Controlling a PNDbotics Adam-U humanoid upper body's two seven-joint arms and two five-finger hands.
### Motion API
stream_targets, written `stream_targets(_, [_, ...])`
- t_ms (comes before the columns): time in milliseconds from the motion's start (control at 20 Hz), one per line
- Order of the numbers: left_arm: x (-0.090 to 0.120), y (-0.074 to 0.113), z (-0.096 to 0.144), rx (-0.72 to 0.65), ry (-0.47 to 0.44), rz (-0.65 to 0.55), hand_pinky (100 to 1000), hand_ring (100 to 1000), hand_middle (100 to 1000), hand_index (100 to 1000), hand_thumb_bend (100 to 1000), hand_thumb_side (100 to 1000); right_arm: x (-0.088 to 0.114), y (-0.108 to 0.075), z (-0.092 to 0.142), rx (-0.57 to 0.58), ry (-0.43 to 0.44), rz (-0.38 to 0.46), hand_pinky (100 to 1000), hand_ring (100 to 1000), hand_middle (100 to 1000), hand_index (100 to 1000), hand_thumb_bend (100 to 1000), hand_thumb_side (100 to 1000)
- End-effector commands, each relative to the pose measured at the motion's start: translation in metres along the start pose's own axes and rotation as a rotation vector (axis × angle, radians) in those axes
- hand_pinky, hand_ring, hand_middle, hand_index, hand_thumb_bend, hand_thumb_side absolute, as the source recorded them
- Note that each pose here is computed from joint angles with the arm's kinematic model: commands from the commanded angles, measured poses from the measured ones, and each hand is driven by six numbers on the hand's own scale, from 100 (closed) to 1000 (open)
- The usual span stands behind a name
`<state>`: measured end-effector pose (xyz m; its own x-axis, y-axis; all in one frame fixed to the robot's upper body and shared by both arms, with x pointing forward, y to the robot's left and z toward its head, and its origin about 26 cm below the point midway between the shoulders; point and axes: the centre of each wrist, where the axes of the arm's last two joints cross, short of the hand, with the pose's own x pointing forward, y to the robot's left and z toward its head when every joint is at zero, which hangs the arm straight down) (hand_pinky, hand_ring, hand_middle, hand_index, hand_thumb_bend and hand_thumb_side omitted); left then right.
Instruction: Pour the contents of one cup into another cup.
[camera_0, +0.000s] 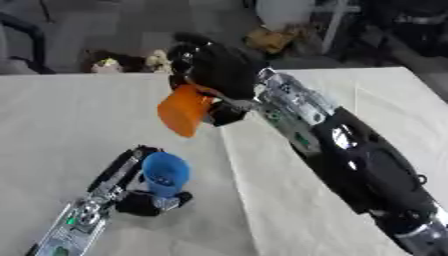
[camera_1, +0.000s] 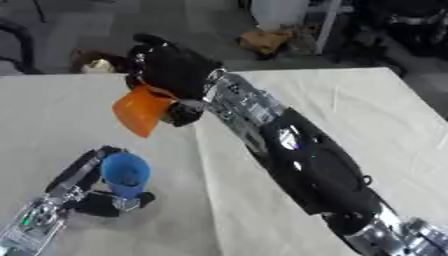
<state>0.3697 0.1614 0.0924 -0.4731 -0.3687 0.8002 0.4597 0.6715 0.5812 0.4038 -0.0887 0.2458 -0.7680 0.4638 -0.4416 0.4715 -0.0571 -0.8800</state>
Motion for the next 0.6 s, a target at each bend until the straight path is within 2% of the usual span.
stream_targets(50, [0.008,0.005,-0.003,0.006,-0.027,-0.018,632,441,100,200,124,100,-0.006,-0.014,0.001,-0.018,0.000,0.044,997,845,389,468,162,100])
stream_targets(450, [0.006,0.007,0.000,0.024,-0.016,-0.018,634,444,100,206,134,100,-0.015,-0.006,0.010,-0.023,0.068,0.010,987,839,365,441,151,100])
stream_targets(600, [0.001,0.010,0.003,0.045,0.000,-0.028,647,490,124,250,166,100,-0.018,-0.004,0.014,-0.029,0.095,-0.004,984,837,361,437,145,100])
